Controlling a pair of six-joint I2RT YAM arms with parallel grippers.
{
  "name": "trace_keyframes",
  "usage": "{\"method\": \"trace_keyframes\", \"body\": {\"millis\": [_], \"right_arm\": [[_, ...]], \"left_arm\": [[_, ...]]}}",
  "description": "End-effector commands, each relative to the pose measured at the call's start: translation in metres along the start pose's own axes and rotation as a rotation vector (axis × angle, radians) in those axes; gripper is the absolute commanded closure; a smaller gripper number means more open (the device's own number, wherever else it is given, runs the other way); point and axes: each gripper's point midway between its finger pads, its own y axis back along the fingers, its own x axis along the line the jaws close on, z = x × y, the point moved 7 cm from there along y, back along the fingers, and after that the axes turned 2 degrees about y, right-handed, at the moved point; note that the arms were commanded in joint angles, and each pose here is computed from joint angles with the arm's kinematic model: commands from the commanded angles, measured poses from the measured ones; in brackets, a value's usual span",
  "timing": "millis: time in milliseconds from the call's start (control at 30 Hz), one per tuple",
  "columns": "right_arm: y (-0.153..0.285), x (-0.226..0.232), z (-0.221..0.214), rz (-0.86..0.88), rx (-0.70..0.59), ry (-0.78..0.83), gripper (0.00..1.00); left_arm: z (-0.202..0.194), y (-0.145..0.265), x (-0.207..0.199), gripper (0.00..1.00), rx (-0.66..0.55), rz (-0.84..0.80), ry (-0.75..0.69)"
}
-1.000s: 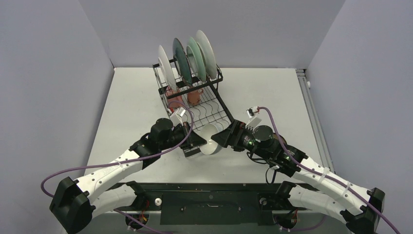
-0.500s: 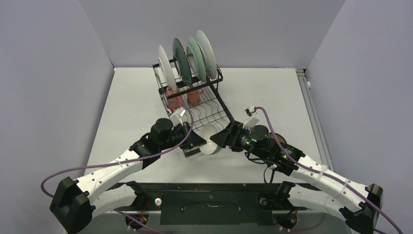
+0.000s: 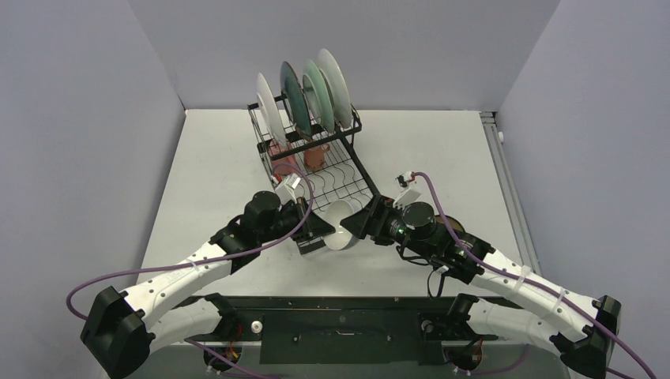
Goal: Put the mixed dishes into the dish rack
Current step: Insert the bowl into the dish rack.
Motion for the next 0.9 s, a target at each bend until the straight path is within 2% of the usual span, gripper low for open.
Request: {"method": "trace_keyframes", "body": {"millis": [0, 67, 333, 867], "right_arm": [[0.002, 0.012, 0.013, 0.002, -0.058, -0.008, 1.0], [0.003, 0.011, 0.014, -0.001, -0.065, -0.008, 1.0], [0.003, 0.01, 0.016, -0.021, -0.076, 0.009, 1.0], [0.001, 0.008, 0.032, -0.075, -0.101, 0.054, 1.0]], "left_arm": [[0.014, 0.005, -0.03, 1.0, -0.054, -0.144, -0.037], [0.014, 0.004, -0.029, 1.0, -0.052, -0.138, -0.036], [0.015, 0.004, -0.026, 0.83, -0.051, -0.132, -0.037], [0.019, 0.012, -0.018, 0.67, -0.056, -0.088, -0.061]]}}
